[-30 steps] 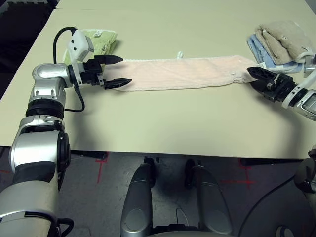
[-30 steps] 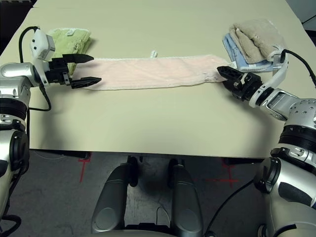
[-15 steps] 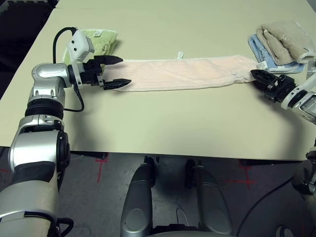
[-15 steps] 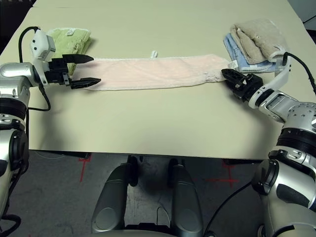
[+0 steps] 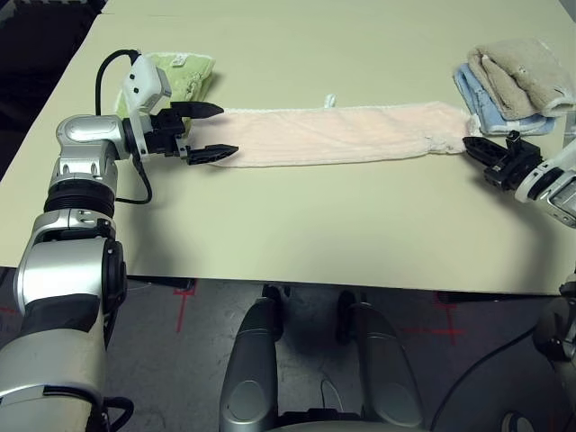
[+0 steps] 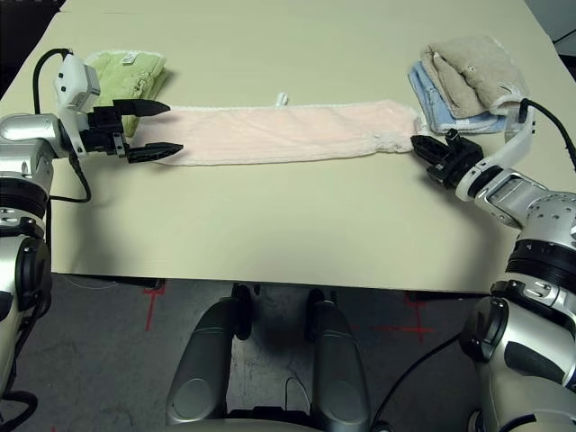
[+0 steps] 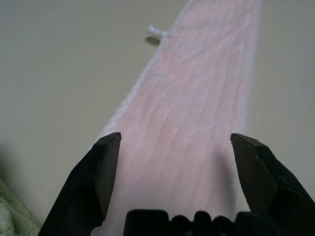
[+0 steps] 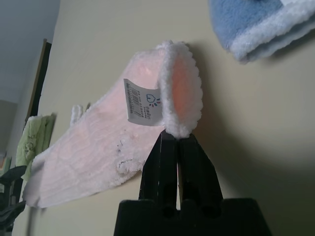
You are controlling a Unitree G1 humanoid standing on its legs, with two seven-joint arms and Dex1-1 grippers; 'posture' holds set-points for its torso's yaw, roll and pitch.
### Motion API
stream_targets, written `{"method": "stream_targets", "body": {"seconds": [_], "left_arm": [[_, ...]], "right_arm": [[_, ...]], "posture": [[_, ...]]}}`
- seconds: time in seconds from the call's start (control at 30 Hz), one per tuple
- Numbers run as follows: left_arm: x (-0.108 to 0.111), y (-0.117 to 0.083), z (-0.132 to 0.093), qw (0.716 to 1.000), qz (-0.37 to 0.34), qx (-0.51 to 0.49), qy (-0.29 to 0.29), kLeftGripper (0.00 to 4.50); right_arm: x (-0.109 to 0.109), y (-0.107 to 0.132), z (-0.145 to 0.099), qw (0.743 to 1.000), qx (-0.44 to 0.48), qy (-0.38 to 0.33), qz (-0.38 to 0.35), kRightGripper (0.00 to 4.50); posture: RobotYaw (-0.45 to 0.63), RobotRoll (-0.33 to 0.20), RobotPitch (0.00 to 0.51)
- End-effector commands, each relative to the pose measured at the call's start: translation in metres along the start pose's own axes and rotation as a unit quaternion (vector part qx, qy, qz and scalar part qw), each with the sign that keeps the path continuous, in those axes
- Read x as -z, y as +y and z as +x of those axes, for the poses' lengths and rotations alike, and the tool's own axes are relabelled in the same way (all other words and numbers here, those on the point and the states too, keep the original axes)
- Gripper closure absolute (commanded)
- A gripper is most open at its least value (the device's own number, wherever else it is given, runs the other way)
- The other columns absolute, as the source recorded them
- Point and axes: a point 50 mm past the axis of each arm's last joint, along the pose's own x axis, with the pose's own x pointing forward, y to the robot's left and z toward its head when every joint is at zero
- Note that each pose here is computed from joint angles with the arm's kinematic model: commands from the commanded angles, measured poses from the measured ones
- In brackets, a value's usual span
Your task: Fold the towel and set it aside.
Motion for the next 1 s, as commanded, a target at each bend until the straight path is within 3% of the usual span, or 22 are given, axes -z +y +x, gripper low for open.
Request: {"method": "stream_targets", "body": {"seconds": [0.03,0.23,0.43,0.63,1.0], "left_arm": [[-0.002,0.001,-0.005,1.000,-0.002,0.005,0.000,0.00],[-0.001,-0.001,-0.005,1.000,-0.005,0.016,-0.001,0.00],[-0.001,-0.003,-0.004,1.000,-0.003,0.028,0.001,0.00],[-0.002,-0.003,-0.004,1.000,-0.003,0.030,0.001,0.00],[-0.005,-0.003,-0.002,0.999,-0.010,0.028,-0.012,0.00]], "right_arm": [[0.003,-0.012,-0.018,1.000,0.026,0.007,0.014,4.46],[-0.003,-0.011,-0.033,1.000,0.027,-0.002,0.007,4.46],[-0.008,-0.005,-0.027,1.000,0.014,-0.019,-0.007,4.46],[-0.014,0.023,-0.014,0.995,-0.094,-0.023,-0.020,4.46],[0.016,0.066,0.011,0.969,-0.192,0.111,-0.104,4.46]], "posture": [[0.00,0.000,0.315],[-0.01,0.000,0.311],[-0.01,0.000,0.309],[0.00,0.000,0.308],[0.01,0.000,0.305]]}}
